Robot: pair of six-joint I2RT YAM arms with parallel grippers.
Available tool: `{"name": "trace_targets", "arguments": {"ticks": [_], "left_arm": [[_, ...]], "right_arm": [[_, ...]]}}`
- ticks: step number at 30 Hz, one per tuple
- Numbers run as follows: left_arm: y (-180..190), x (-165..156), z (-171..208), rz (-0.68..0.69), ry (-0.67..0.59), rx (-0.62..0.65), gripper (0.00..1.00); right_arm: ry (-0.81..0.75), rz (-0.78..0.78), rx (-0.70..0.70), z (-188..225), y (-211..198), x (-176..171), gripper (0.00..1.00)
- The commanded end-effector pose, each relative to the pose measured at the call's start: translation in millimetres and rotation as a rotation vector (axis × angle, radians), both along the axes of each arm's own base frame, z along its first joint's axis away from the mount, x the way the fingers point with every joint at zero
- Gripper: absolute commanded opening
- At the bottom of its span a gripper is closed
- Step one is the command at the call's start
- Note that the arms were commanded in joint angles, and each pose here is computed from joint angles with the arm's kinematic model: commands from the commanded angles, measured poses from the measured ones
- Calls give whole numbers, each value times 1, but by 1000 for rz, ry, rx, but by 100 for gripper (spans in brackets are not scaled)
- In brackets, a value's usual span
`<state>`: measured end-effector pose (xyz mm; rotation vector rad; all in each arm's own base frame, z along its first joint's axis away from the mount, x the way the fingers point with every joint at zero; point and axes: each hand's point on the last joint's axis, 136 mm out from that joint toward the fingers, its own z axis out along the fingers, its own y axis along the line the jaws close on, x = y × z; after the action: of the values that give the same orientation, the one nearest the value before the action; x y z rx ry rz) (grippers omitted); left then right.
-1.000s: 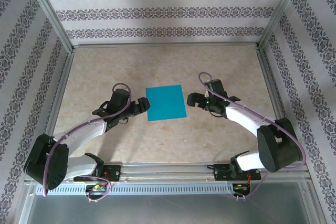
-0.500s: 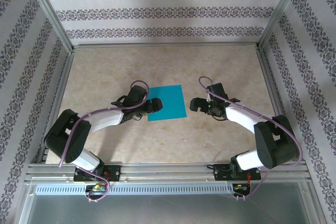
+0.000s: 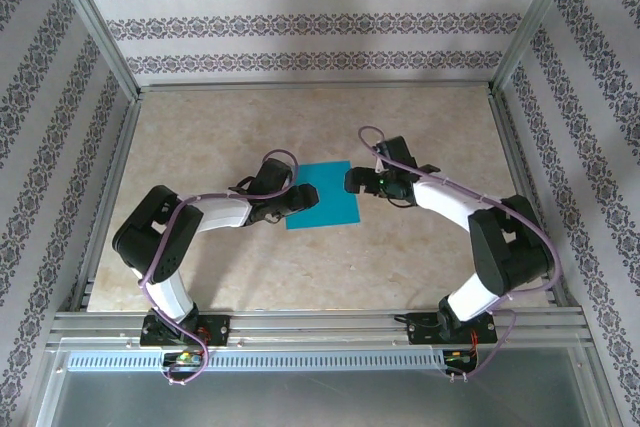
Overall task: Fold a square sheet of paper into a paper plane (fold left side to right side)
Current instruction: Move the square sheet of paper to the center of the table, then pick up the square sheet of paper from the center of the table.
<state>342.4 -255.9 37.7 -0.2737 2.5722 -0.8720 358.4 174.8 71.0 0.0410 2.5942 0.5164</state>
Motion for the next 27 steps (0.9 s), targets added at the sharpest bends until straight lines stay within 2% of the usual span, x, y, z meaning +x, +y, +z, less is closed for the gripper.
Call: {"name": "trace_targets", "arguments": {"ticks": [1, 10, 19, 27], "left_arm": [[-1, -31, -34, -37, 119, 41, 68], [12, -72, -48, -59, 171, 108, 68], [14, -69, -42, -36, 147, 110, 67], [12, -70, -45, -37, 151, 99, 67]], "right_arm": [[-1, 44, -10, 2, 12, 9, 98], [38, 113, -18, -9, 33, 34, 98], [81, 127, -86, -36, 45, 43, 98], [130, 159, -106, -54, 56, 28, 94]]}}
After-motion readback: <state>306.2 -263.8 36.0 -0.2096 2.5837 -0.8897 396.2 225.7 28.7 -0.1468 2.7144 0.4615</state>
